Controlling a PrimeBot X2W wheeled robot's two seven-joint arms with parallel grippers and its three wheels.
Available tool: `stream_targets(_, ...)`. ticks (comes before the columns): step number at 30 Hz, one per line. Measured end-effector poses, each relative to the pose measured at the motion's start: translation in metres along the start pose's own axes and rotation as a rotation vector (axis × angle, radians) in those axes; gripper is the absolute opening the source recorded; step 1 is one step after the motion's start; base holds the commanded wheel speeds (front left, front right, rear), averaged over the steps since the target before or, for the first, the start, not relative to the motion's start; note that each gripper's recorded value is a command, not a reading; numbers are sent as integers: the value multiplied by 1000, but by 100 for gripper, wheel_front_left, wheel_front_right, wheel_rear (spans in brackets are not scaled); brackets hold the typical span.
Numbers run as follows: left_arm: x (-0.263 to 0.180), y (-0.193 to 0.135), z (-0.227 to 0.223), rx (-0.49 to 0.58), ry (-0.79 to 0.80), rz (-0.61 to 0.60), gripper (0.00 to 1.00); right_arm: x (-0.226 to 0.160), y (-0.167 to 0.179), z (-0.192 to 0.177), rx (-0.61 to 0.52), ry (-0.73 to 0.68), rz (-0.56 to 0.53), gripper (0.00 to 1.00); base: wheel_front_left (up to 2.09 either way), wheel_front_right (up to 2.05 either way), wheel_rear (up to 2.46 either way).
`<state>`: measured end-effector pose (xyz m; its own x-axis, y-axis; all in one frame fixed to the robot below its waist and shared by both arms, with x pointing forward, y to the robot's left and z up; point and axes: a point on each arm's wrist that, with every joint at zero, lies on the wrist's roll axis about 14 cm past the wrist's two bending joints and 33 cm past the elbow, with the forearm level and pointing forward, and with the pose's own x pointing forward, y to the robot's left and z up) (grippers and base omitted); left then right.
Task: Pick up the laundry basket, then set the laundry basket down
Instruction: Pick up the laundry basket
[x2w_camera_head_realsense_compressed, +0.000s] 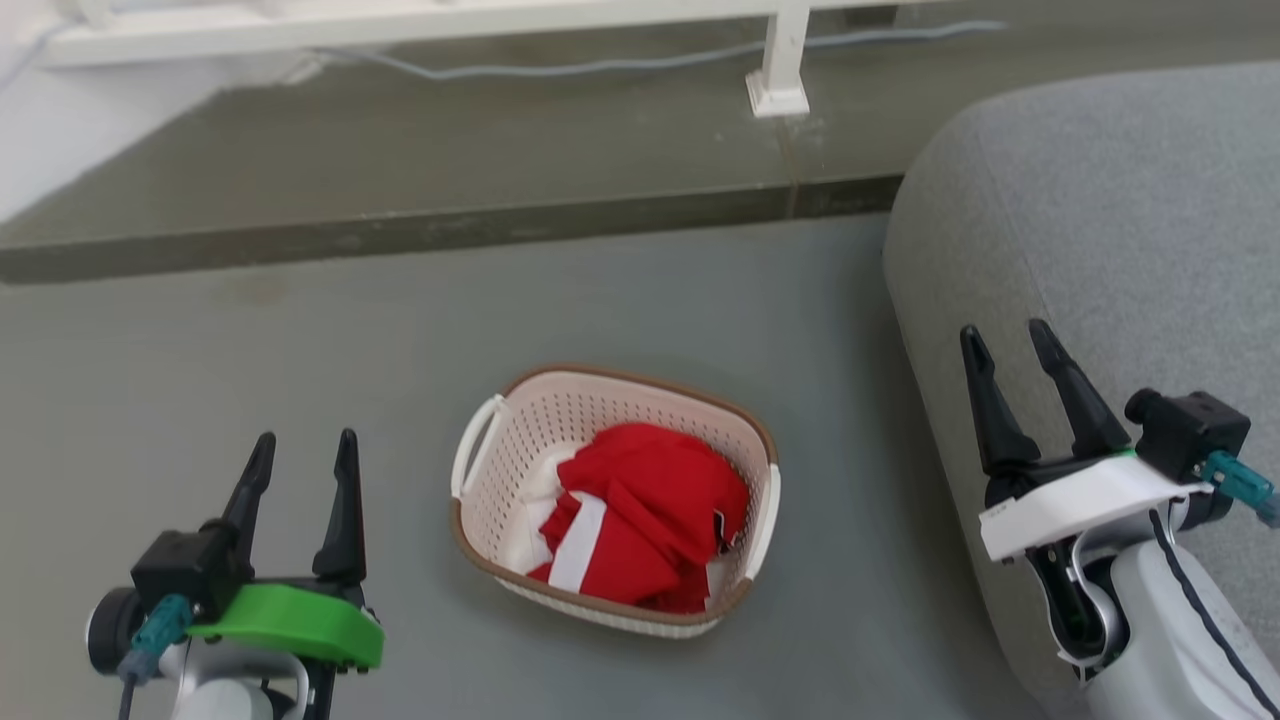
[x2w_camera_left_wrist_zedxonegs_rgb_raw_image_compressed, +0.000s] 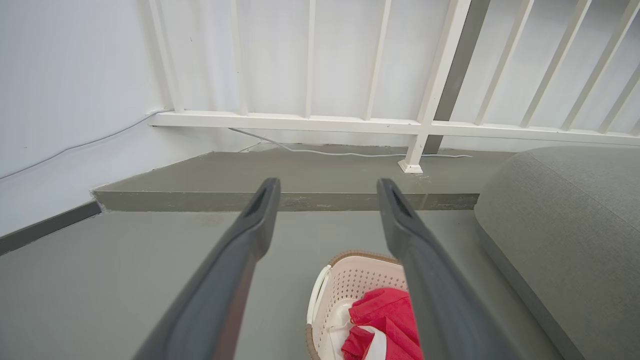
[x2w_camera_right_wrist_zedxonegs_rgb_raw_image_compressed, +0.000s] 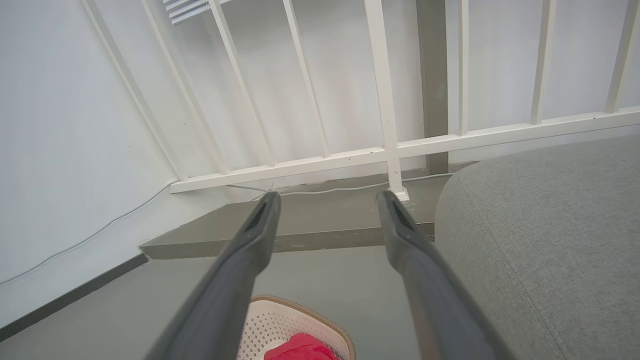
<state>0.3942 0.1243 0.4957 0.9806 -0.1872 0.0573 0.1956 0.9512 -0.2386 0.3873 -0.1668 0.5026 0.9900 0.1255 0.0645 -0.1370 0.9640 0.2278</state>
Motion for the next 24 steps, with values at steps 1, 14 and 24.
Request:
stream_targets(1, 2, 0, -3, -2, 8, -1, 100, 2, -1, -1, 0, 3, -1, 100, 0, 0, 0)
stream_targets(14, 53, -7, -39, -36, 75, -48, 100, 23, -20, -27, 28, 60, -53, 100, 0, 0, 0)
stream_targets(24, 87, -3, -89, -43, 180, -74, 100, 49, -27, -48, 41, 93, -56, 100, 0, 0, 0)
